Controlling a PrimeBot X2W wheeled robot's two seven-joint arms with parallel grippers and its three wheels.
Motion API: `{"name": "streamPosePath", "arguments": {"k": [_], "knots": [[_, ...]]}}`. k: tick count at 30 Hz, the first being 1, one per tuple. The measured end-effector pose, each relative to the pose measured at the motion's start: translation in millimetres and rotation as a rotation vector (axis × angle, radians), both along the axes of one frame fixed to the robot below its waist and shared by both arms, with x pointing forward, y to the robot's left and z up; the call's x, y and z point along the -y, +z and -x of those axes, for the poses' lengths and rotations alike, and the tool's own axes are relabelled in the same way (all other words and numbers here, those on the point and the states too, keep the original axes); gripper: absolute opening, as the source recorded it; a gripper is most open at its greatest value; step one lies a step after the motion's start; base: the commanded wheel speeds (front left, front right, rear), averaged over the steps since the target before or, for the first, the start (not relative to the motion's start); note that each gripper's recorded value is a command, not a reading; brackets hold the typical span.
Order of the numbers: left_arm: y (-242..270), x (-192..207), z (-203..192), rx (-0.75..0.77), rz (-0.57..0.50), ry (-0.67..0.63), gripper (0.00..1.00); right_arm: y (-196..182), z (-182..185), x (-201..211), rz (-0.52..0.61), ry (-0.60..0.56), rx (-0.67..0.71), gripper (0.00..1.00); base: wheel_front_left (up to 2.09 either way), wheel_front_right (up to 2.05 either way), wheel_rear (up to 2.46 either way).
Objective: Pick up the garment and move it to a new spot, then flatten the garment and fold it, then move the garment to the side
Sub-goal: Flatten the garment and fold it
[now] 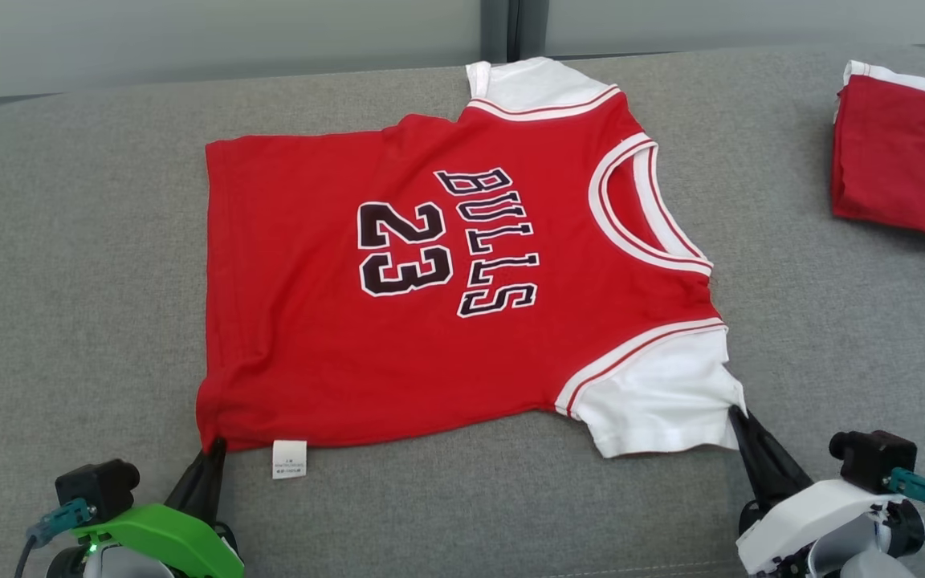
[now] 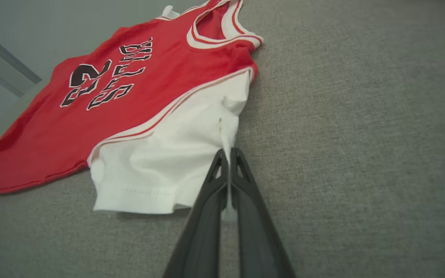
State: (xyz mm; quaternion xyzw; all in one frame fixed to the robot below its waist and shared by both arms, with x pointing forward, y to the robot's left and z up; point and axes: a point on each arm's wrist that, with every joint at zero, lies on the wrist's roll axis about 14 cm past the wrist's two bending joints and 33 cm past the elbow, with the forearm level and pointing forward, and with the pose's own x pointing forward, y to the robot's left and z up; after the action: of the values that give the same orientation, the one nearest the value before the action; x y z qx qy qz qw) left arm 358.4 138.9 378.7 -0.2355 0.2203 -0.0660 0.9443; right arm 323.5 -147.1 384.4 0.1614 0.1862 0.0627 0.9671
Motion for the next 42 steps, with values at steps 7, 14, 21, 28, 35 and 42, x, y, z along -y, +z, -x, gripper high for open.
{"name": "streamPosePath", "arguments": {"k": [7, 14, 21, 28, 35, 42], "knots": [[6.6, 4.5, 2.7, 0.002, 0.017, -0.026, 0.00, 20.1, -4.7, 19.8, -0.028, -0.035, 0.046, 0.00, 0.00, 0.00, 0.00], [7.9, 8.9, 14.4, -0.028, 0.052, -0.051, 0.00, 12.8, 16.6, 19.0, -0.105, -0.054, -0.031, 0.00, 0.00, 0.00, 0.00], [12.3, 1.4, 29.1, -0.049, 0.055, -0.072, 0.00, 14.1, 34.8, 27.3, -0.136, -0.061, -0.069, 0.00, 0.00, 0.00, 0.00], [11.2, -5.0, 44.4, -0.098, 0.077, -0.061, 0.00, 17.7, 46.4, 35.6, -0.145, -0.064, -0.095, 0.00, 0.00, 0.00, 0.00], [19.2, 9.4, 50.0, -0.118, 0.137, -0.096, 0.00, 25.3, 44.6, 40.3, -0.149, -0.061, -0.095, 0.00, 0.00, 0.00, 0.00], [46.0, 20.3, 38.7, -0.063, 0.152, -0.166, 0.00, 42.7, 28.5, 34.0, -0.152, -0.002, -0.066, 0.00, 0.00, 0.00, 0.00]]}}
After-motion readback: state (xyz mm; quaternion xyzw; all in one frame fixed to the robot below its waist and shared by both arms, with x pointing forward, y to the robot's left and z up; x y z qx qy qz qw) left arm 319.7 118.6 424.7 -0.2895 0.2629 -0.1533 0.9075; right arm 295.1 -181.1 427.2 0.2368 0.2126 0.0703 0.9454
